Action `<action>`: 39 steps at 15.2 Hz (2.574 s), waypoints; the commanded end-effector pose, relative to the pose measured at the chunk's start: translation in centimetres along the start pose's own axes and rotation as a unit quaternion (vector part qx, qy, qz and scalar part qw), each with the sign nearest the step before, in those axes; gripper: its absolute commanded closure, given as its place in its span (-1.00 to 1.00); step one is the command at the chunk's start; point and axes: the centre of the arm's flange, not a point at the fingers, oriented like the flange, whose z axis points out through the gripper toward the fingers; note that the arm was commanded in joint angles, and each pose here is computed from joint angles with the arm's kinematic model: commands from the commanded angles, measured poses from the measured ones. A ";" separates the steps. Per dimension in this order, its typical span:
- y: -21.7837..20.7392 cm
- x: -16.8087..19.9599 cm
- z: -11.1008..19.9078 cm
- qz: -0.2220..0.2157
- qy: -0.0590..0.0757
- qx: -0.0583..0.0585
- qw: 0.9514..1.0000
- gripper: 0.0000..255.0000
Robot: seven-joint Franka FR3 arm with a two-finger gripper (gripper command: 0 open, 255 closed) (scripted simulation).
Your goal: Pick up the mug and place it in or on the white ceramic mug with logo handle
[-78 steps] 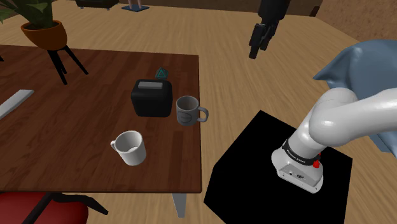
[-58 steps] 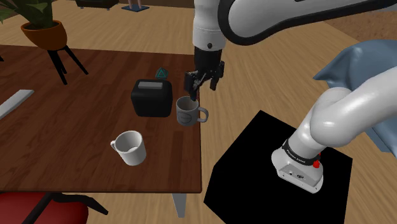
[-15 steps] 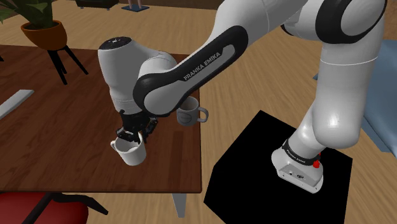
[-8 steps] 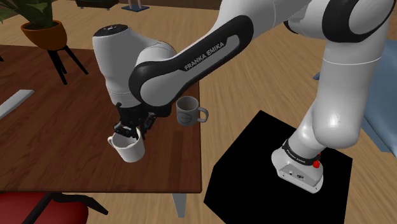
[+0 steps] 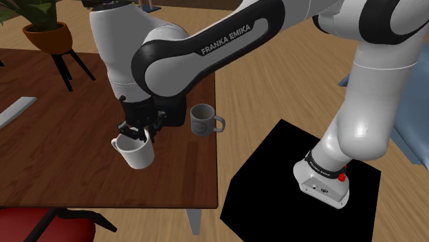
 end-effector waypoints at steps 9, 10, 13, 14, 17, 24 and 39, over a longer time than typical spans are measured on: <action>-0.3 -0.2 -5.3 0.000 0.000 0.000 1.000 1.00; -0.3 -0.3 -5.8 0.000 0.000 0.000 1.000 1.00; -0.4 -0.3 -7.4 0.000 0.000 0.000 1.000 1.00; -0.4 -0.4 -7.9 0.000 0.000 0.000 1.000 1.00; -0.5 -0.4 -9.5 0.000 0.000 0.000 1.000 1.00; 5.9 0.8 -11.2 0.000 0.000 0.000 1.000 1.00; 25.1 4.5 -14.1 0.000 0.000 0.000 1.000 1.00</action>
